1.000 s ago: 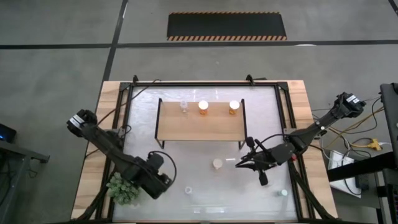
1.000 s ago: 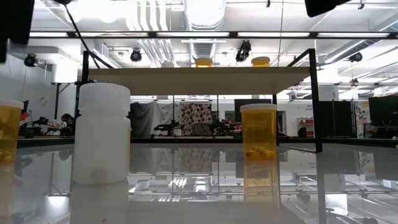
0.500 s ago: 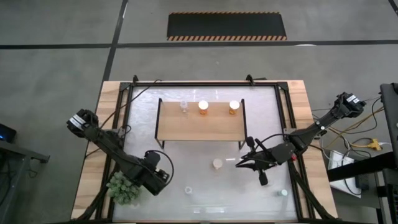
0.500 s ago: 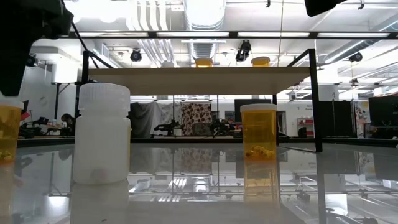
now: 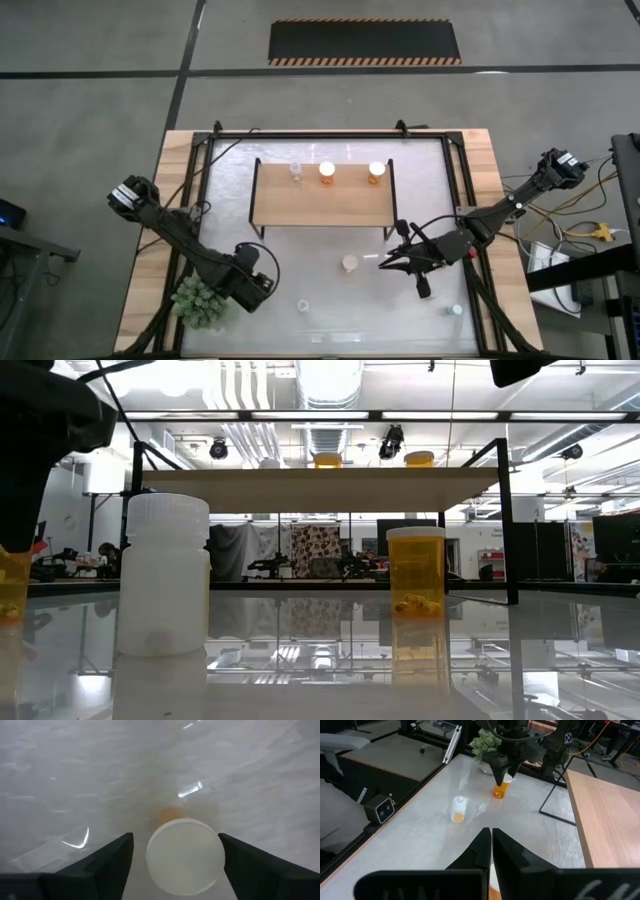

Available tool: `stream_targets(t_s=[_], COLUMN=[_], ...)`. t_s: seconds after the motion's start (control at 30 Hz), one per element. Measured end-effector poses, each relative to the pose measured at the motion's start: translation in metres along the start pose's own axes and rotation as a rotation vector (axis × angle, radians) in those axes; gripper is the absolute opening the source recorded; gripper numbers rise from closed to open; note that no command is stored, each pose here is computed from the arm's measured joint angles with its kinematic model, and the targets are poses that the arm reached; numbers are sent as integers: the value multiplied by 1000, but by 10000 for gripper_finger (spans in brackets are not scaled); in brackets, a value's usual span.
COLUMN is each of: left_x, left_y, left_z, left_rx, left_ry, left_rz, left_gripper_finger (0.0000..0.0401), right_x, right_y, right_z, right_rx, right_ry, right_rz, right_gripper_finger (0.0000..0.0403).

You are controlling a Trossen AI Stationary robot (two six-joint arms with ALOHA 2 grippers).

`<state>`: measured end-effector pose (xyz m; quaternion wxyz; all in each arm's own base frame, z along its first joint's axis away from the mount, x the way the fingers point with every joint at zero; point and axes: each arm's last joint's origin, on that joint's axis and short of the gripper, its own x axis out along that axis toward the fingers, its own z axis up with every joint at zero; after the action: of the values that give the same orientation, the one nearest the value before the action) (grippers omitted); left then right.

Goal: Pick and place medicine bottles onto shelf by color
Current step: Put the orange pill bottle on the shelf

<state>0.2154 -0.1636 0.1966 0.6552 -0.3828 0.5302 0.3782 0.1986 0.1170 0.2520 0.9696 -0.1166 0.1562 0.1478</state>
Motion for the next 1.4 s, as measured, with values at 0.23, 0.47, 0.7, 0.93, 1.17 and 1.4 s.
stream_targets(t_s=[0.23, 0.47, 0.7, 0.93, 1.17, 1.4], left_x=[0, -6, -59, -120, -164, -175], left_y=[-2, -8, -55, -83, -62, -22], left_z=[0, -2, -6, 33, 96, 160], left_rx=[-4, -3, 286, 565, 690, 671], left_ry=[7, 69, 154, -1, -145, -206], left_rz=[-19, -48, -430, -614, -409, -118], left_gripper_finger=[198, 184, 194, 196, 197, 197], right_x=[0, 0, 0, 0, 0, 0], right_y=[0, 0, 0, 0, 0, 0], right_z=[0, 0, -2, -2, -3, -3], right_rx=[0, -1, -3, -2, 6, 4], right_ry=[0, 3, 16, 16, 25, 24], right_rz=[0, 1, 2, 2, 2, 2], right_gripper_finger=[8, 8, 8, 8, 8, 8])
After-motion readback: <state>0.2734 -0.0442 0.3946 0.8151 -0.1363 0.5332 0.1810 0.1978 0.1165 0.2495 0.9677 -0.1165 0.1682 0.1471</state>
